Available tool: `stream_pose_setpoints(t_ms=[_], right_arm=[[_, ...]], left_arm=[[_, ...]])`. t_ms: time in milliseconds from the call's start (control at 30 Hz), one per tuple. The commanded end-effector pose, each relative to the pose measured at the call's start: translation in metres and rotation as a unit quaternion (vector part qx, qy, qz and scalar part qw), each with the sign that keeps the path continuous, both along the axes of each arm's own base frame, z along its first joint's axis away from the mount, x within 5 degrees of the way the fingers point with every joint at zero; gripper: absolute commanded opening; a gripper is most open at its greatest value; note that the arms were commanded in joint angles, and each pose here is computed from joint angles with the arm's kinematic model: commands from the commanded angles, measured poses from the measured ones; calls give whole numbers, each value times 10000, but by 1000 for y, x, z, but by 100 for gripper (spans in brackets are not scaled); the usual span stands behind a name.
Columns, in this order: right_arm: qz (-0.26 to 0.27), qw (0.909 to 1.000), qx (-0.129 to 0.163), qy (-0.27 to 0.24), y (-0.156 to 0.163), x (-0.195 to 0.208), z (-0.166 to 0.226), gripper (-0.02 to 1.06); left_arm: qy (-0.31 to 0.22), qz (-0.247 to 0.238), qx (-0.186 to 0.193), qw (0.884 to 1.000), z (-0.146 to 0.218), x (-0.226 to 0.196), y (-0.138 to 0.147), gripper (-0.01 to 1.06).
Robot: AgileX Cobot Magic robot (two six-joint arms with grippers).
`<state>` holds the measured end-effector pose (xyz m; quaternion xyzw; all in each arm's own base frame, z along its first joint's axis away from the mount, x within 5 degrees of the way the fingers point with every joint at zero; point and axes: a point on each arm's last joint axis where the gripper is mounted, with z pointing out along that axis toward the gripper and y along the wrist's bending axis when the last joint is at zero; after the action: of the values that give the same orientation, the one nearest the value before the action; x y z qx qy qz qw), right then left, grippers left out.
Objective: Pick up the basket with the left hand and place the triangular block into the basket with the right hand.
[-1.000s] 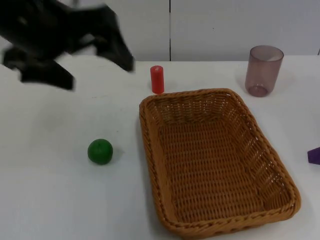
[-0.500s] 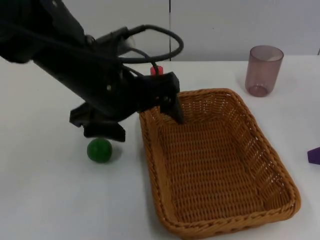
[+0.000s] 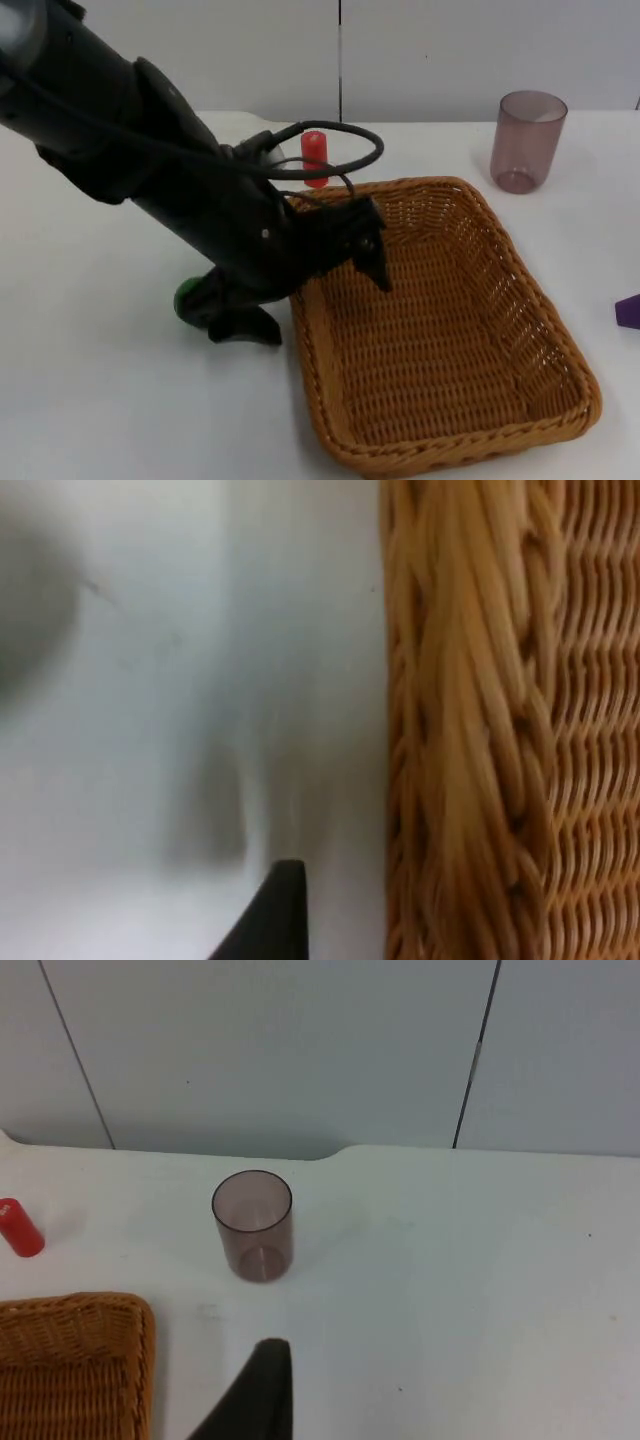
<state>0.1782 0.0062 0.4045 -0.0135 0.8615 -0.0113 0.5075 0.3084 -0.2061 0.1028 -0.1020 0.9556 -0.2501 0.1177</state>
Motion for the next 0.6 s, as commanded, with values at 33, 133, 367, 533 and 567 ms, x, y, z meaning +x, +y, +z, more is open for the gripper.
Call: stream_pose_setpoints(t_ms=[33,133,367,533,567], right_arm=[[39,9999,-70,-104,0,1,3,105],[49,9999,-90,-113,0,0,4,105],[56,9999,-102,-113,0,0,4,105],[56,9999,-102,-113,0,0,4,105],[56,9999,-102,-113,0,0,4,105]], left_arm=[[114,332,-36,9994,-9,-2,-5,101],[257,435,9,9987,-18,-2,-5,100],[246,550,41,9982,-21,-1,-4,100],[206,461,97,9987,-21,-1,-4,70],[214,455,94,9987,-21,-2,-4,50]])
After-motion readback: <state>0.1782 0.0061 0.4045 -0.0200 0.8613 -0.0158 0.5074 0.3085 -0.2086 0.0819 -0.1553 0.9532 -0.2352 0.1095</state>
